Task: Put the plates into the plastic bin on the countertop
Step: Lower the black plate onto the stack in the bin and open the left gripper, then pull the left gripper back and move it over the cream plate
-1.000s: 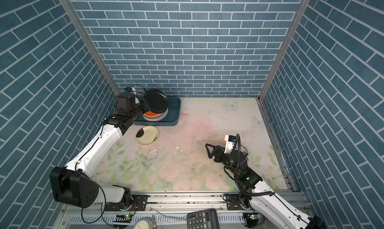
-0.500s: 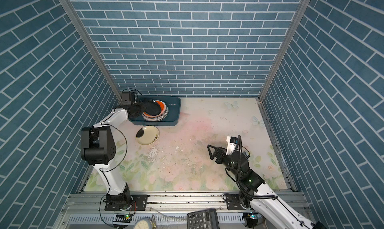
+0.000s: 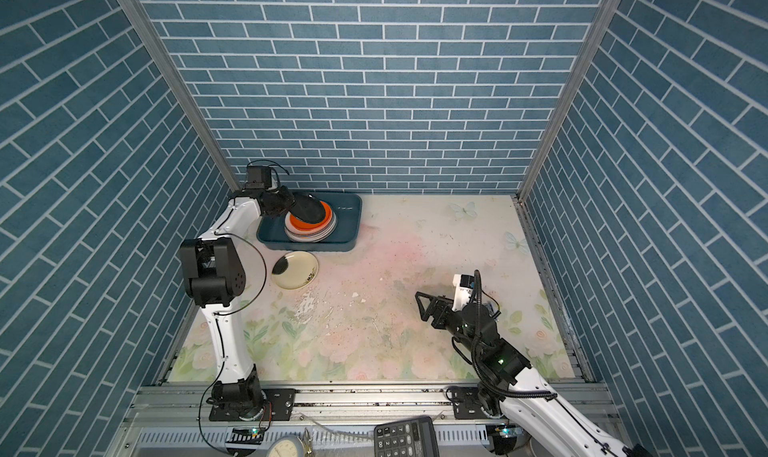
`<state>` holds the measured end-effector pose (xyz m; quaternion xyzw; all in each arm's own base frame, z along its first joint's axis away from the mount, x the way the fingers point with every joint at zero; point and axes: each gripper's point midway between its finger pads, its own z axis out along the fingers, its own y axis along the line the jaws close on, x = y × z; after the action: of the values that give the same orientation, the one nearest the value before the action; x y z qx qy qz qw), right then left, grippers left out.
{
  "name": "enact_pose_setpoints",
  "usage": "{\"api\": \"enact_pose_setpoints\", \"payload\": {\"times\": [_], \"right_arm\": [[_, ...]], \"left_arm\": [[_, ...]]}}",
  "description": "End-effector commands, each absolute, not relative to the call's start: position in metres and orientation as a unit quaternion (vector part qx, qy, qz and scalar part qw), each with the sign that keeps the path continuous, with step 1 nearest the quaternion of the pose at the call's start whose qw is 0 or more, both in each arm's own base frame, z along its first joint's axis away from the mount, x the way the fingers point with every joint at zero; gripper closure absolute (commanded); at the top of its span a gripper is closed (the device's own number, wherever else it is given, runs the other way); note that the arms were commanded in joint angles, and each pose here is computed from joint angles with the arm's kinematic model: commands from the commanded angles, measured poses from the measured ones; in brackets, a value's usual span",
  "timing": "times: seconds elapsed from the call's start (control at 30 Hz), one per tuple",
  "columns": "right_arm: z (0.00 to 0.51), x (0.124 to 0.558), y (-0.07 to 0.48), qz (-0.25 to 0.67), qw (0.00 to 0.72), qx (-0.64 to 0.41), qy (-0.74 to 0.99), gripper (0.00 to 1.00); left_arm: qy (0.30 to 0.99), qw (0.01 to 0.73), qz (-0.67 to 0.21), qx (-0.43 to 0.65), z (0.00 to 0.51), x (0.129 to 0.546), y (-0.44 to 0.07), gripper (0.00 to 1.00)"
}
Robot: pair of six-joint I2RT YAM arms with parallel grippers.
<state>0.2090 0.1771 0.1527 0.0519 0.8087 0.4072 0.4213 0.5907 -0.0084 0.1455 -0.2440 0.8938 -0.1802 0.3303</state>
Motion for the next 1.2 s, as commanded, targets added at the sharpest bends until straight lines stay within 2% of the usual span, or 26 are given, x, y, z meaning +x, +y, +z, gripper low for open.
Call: {"api": "enact_pose_setpoints", "payload": {"times": [0.0, 0.1, 0.13, 0.33, 0.5, 0.73, 0.9, 1.03, 1.17], "right_arm": [[0.15, 0.208, 0.175, 0.396, 0.426, 0.043, 0.813, 0.09], [0.153, 0.209, 0.176, 0.394, 0.428, 0.038, 0.812, 0.09], [0.152, 0.209, 0.176, 0.393, 0.428, 0.038, 0.813, 0.09], [0.151, 0.209, 0.176, 0.39, 0.423, 0.037, 0.817, 0.09], [0.156, 0.206, 0.178, 0.396, 0.42, 0.031, 0.816, 0.09], [0.161, 0.203, 0.178, 0.401, 0.418, 0.026, 0.815, 0.09], [0.162, 0.202, 0.182, 0.405, 0.411, 0.02, 0.816, 0.09], [0.159, 0.201, 0.186, 0.409, 0.4, 0.017, 0.82, 0.09], [0.159, 0.201, 0.189, 0.413, 0.394, 0.015, 0.821, 0.09]], "left_arm": [[0.91, 0.307, -0.172, -0.218, 0.141, 0.58, -0.013, 0.21], [0.913, 0.324, -0.147, -0.198, 0.151, 0.576, -0.013, 0.03], [0.915, 0.33, -0.131, -0.191, 0.156, 0.574, -0.012, 0.0], [0.916, 0.365, -0.027, -0.166, 0.188, 0.552, -0.011, 0.0], [0.893, 0.395, -0.048, -0.212, 0.2, 0.512, -0.009, 0.01], [0.861, 0.448, -0.06, -0.232, 0.201, 0.406, -0.003, 0.0], [0.856, 0.448, -0.079, -0.244, 0.184, 0.347, -0.002, 0.01], [0.854, 0.438, -0.093, -0.264, 0.162, 0.316, -0.001, 0.0], [0.845, 0.436, -0.128, -0.281, 0.147, 0.306, -0.006, 0.0]]}}
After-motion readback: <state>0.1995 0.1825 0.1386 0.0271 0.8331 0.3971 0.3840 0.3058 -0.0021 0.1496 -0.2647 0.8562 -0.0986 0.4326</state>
